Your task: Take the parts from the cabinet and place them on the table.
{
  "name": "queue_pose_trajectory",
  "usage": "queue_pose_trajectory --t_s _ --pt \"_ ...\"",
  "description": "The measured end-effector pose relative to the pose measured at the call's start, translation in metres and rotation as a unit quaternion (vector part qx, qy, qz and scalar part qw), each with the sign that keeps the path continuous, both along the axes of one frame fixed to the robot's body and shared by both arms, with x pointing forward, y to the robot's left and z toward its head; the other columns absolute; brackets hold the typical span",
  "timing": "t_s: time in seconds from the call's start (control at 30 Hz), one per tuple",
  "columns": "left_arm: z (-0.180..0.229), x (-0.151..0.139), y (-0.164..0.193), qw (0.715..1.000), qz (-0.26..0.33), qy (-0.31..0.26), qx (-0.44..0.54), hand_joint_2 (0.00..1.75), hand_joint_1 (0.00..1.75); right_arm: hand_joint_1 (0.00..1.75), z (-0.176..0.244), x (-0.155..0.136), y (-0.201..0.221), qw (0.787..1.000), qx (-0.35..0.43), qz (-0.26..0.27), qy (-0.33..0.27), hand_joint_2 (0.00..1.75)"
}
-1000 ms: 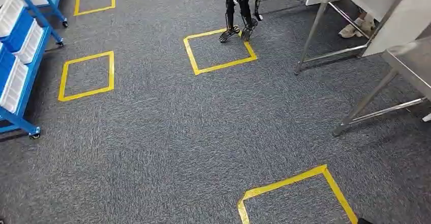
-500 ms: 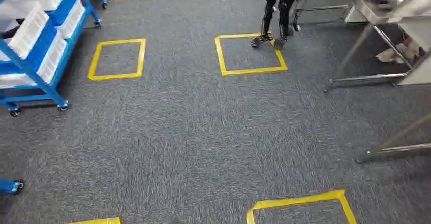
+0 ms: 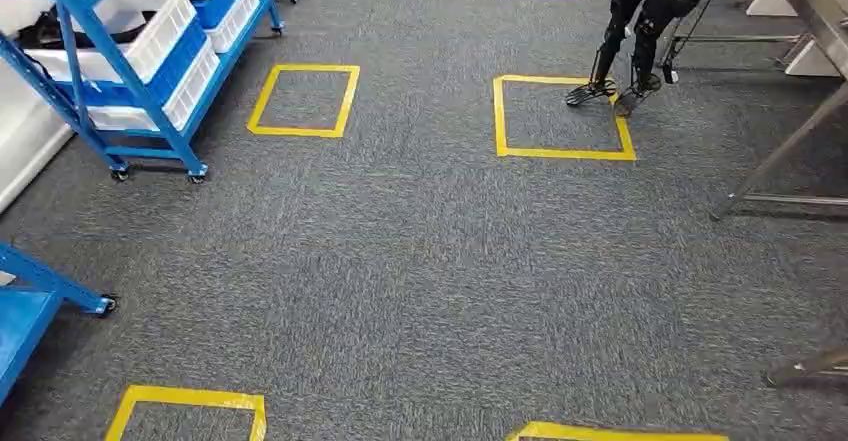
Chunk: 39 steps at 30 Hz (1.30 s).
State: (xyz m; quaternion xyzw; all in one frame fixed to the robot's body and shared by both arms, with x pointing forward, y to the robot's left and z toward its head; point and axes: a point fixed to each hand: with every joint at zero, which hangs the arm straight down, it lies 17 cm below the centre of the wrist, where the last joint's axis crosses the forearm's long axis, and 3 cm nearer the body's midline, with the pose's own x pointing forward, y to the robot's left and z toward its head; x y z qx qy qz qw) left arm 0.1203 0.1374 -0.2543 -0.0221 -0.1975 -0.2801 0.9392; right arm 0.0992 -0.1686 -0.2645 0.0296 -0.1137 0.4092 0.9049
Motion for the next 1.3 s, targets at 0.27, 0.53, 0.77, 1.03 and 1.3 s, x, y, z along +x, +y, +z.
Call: queue_pose_trajectory --t_s 0.27,0.53,0.77,1.03,1.3 --pt "-0.001 0.005 0.008 0.997 -0.071 0.020 0.023 0.00 0.00 0.00 0.001 0.001 0.007 0.999 0.005 -0.031 0.005 0.00" --pt "0.005 0.026 0.000 0.993 -0.114 0.018 0.024 0.00 0.00 0.00 0.005 0.000 0.018 0.999 0.022 -0.037 0.026 0.00" --pt "0.005 0.020 -0.002 0.993 -0.111 0.021 0.018 0.00 0.00 0.00 0.006 0.001 0.021 0.999 0.027 -0.021 0.025 0.00" --pt "0.000 0.006 0.004 0.995 -0.099 0.013 0.017 0.00 0.00 0.00 0.007 0.005 0.022 1.000 0.027 0.002 0.012 0.00" --pt "-0.005 -0.010 0.013 0.997 -0.078 0.017 0.022 0.00 0.00 0.00 0.007 0.000 0.024 0.999 0.032 0.028 0.017 0.00"
